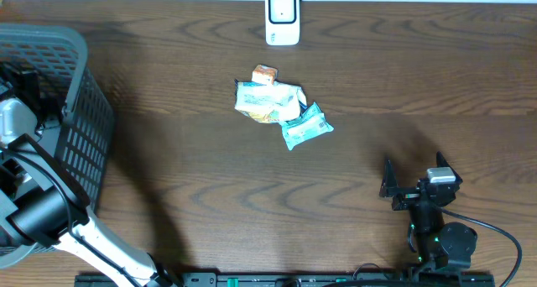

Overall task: Scan the item barcode
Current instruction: 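Close the left gripper on the green Kleenex pack in the basket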

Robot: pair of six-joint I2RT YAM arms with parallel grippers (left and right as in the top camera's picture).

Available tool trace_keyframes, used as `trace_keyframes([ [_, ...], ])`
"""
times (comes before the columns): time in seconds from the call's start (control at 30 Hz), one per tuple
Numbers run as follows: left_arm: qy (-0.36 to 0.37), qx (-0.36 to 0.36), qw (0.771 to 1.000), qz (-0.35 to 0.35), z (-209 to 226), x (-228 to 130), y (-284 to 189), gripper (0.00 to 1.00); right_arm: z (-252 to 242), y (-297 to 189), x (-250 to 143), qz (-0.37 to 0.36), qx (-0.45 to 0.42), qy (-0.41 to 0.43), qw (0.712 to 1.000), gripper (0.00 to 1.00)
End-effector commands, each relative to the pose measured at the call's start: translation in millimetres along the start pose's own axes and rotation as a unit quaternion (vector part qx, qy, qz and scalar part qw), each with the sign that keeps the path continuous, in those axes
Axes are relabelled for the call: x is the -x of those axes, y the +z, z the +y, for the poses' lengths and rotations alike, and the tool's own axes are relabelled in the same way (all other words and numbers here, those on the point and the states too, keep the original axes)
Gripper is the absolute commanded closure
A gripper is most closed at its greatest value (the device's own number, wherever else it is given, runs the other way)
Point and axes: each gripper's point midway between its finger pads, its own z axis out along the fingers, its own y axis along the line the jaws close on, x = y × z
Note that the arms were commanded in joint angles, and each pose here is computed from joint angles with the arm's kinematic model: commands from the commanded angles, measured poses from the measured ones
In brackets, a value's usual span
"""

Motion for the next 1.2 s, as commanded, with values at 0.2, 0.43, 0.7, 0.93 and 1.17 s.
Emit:
trace_keyframes([
  [0.2,-0.008,-0.028,0.999,0.044,-19,-27,27,0.92,-2,0,0,-0.001,-0.004,0.007,1.0,0.01],
  [0.43,-0.059,-0.003,0.998,-0.02,1,9,-19,0.93,-2,0,0,-0.001,-0.004,0.007,1.0,0.01],
  [0.7,-0.235,0.021,0.956,-0.171,41,63,-161,0.93,-2,0,0,-0.001,-0.004,0.007,1.0,0.01],
  [0.93,-0.408,-0.013,0.88,-0.242,48,50,-277,0.92,-2,0,0,-0.001,-0.004,0.007,1.0,0.01],
  [1.17,-0.441,-0.179,0.825,-0.303,7,60,-360,0.93,-2,0,0,-0.001,-0.004,0.007,1.0,0.01],
])
